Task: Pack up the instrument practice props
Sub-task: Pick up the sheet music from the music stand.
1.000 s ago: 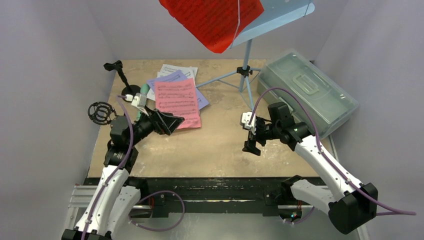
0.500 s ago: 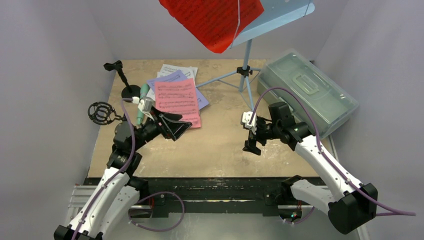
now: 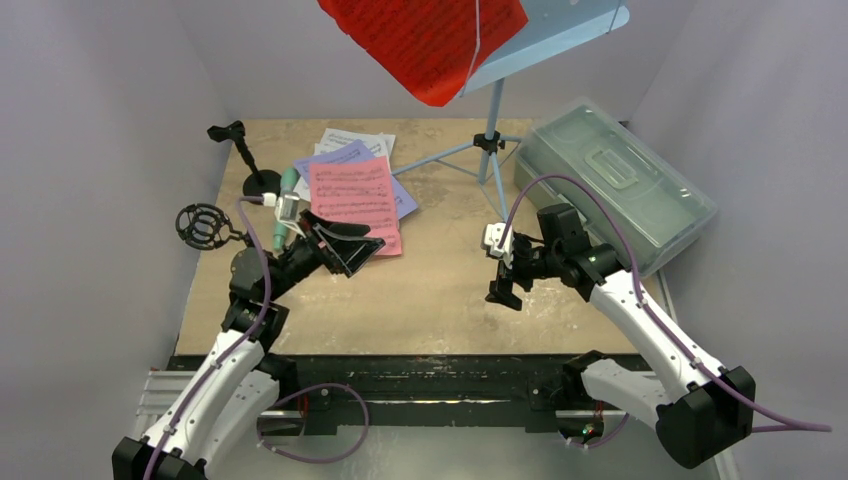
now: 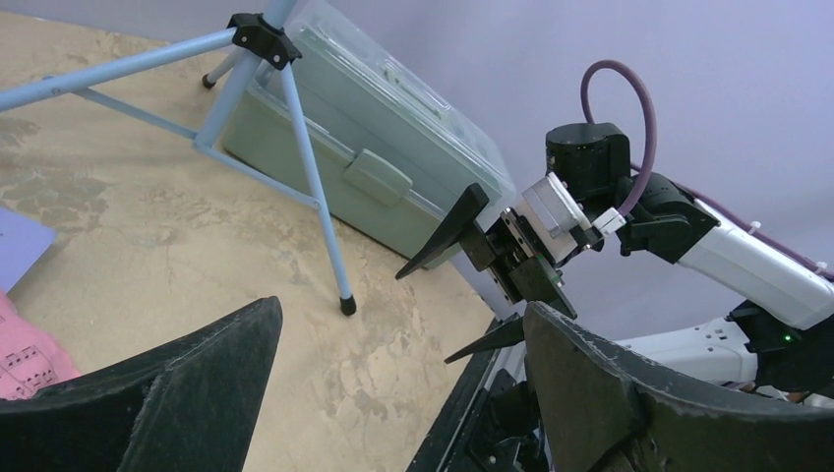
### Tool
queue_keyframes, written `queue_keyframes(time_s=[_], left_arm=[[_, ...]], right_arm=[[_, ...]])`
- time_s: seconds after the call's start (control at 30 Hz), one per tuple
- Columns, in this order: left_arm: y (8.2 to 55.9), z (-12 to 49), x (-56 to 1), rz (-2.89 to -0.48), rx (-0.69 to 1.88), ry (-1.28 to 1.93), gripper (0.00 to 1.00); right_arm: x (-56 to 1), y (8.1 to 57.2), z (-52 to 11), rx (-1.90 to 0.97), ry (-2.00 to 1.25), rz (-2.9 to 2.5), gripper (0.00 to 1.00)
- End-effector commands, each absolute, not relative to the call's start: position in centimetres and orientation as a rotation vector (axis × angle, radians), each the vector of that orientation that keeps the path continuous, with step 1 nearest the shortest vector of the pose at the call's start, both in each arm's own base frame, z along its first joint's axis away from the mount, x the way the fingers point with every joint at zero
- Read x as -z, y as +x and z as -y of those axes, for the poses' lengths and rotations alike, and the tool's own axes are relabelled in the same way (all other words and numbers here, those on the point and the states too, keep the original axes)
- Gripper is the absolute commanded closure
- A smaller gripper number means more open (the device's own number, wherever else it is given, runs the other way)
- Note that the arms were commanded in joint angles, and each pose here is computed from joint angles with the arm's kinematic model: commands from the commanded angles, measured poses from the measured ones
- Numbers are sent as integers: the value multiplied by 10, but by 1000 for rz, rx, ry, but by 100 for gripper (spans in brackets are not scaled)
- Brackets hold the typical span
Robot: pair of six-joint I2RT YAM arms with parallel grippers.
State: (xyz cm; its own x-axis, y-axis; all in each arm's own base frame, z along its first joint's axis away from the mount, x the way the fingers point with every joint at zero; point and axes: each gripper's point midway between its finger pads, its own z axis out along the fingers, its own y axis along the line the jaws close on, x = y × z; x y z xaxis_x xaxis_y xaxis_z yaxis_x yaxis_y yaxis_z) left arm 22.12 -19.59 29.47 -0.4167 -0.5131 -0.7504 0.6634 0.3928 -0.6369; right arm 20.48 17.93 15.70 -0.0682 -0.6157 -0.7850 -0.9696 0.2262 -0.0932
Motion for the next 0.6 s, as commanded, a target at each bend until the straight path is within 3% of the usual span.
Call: queue_keyframes(time_s=[0.0, 0.57], left_arm=[[213, 197, -323, -1420, 1335, 182, 7], [204, 192, -414, -1082, 1296, 301, 7]], right_arm=[[-160, 206, -179, -606, -1467, -1755, 1], [-155, 207, -180, -621, -1474, -1776, 1]])
